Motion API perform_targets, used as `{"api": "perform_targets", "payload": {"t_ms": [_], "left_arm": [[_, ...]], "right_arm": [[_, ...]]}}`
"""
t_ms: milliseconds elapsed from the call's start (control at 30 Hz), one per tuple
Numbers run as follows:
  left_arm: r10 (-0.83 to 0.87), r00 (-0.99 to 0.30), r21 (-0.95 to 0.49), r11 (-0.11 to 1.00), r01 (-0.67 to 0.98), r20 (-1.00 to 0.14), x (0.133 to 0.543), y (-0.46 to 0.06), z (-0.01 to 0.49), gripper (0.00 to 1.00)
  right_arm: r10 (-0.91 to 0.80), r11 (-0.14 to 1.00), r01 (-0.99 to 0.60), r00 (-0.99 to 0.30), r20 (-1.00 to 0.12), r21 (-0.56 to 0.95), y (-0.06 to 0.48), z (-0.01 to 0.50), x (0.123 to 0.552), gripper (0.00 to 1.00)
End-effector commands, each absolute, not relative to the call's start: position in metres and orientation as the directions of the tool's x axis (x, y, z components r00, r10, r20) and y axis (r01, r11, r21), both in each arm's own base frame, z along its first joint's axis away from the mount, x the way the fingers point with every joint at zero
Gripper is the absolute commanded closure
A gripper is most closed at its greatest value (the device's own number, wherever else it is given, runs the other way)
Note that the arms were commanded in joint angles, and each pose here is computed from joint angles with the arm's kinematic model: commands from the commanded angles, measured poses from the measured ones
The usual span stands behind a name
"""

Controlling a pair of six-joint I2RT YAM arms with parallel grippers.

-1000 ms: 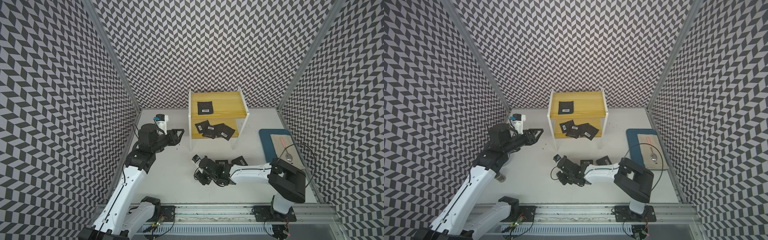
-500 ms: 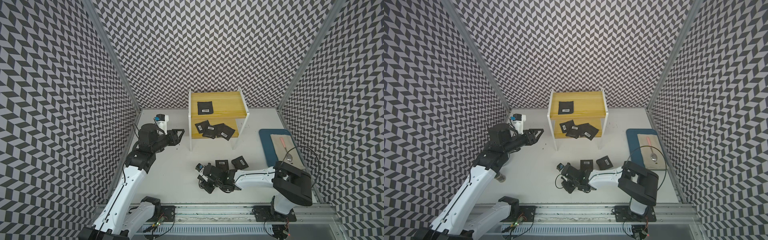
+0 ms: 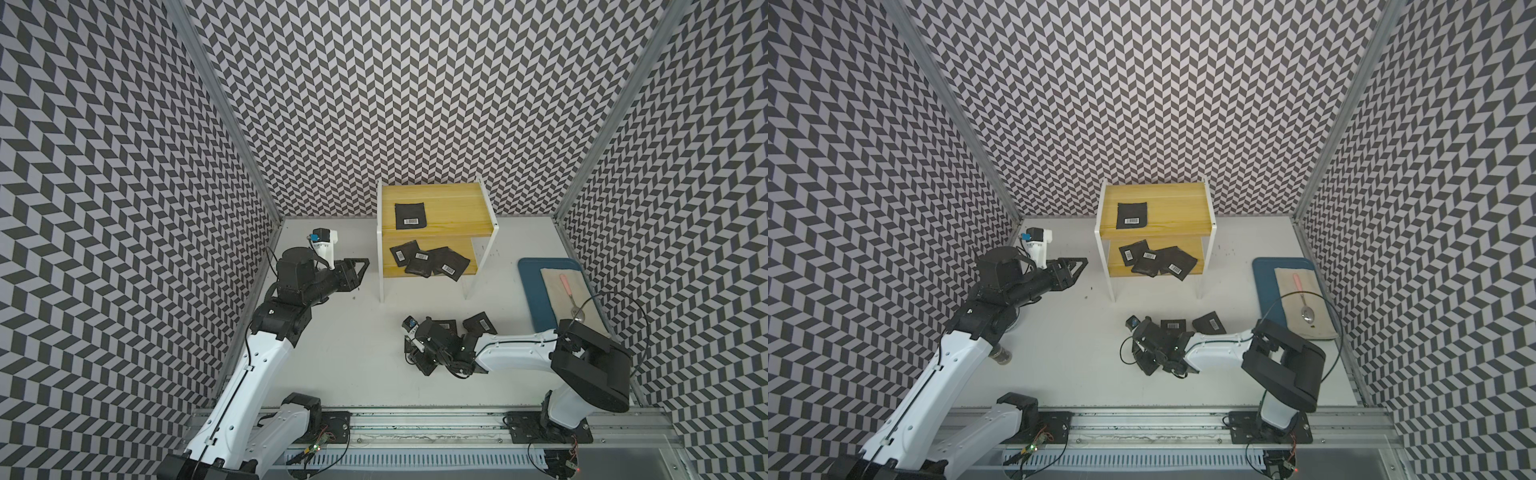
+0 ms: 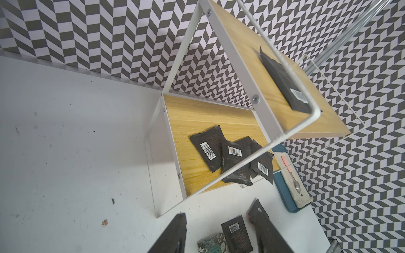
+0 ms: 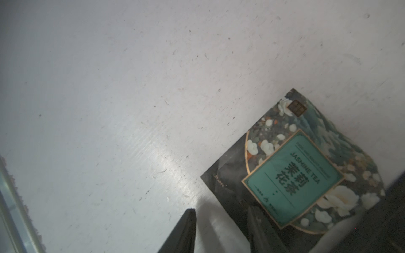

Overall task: Remove the tea bags from the shelf
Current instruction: Adjust the tea bag at the center of the board, then pick up the tea bag from the shelf.

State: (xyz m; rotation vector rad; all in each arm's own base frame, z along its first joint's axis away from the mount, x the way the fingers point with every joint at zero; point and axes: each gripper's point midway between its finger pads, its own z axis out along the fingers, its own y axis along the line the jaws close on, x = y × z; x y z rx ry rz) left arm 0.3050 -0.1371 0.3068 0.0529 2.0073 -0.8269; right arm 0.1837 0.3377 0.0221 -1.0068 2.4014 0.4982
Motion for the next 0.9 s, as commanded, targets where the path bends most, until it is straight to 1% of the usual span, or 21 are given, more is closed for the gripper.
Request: {"api": "perform_targets", "payload": {"t_ms": [0,67,167,367,533,567,600,633,733,867], "left_arm": [[-0.282,-0.555,-0.531,0.766,0.361,-0.783,0.305,-0.137,0.31,0.47],[-0.281,-0.552,-0.529,0.768,0.361,-0.785,0.305,-0.137,0.31,0.47],[-0.283,-0.551,-0.53,0.768,0.36,-0.785,0.306,-0.137,0.312,0.47],[-0.301,-0.514,-0.526,0.763,0.375,-0.803,0.312,-0.137,0.335,0.46],[-0.324,-0.461,-0.523,0.744,0.416,-0.826,0.317,-0.14,0.369,0.46],[-0.328,-0.451,-0.523,0.738,0.427,-0.83,0.318,-0.141,0.376,0.46],[-0.331,-0.443,-0.523,0.732,0.436,-0.833,0.319,-0.142,0.382,0.47],[-0.334,-0.439,-0.524,0.728,0.443,-0.835,0.321,-0.143,0.387,0.46],[-0.334,-0.427,-0.521,0.716,0.465,-0.84,0.326,-0.148,0.4,0.46],[-0.324,-0.426,-0.514,0.712,0.479,-0.845,0.336,-0.154,0.409,0.42]], "right_arm": [[-0.586,0.664,-0.74,-0.606,-0.538,0.111,0.33,0.02,0.182,0.58],[-0.57,0.665,-0.738,-0.604,-0.557,0.119,0.333,0.03,0.183,0.58],[-0.539,0.654,-0.744,-0.583,-0.608,0.135,0.341,0.062,0.183,0.57],[-0.407,0.653,-0.74,-0.521,-0.751,0.159,0.347,0.165,0.19,0.5],[-0.295,0.661,-0.728,-0.476,-0.828,0.183,0.341,0.242,0.195,0.44],[-0.256,0.666,-0.72,-0.466,-0.847,0.195,0.338,0.26,0.197,0.42],[-0.226,0.669,-0.714,-0.46,-0.859,0.206,0.336,0.277,0.199,0.37],[-0.201,0.67,-0.709,-0.458,-0.866,0.219,0.333,0.292,0.202,0.35],[-0.149,0.697,-0.672,-0.477,-0.866,0.25,0.325,0.332,0.221,0.35],[-0.048,0.741,-0.596,-0.508,-0.86,0.311,0.309,0.385,0.261,0.32]]}}
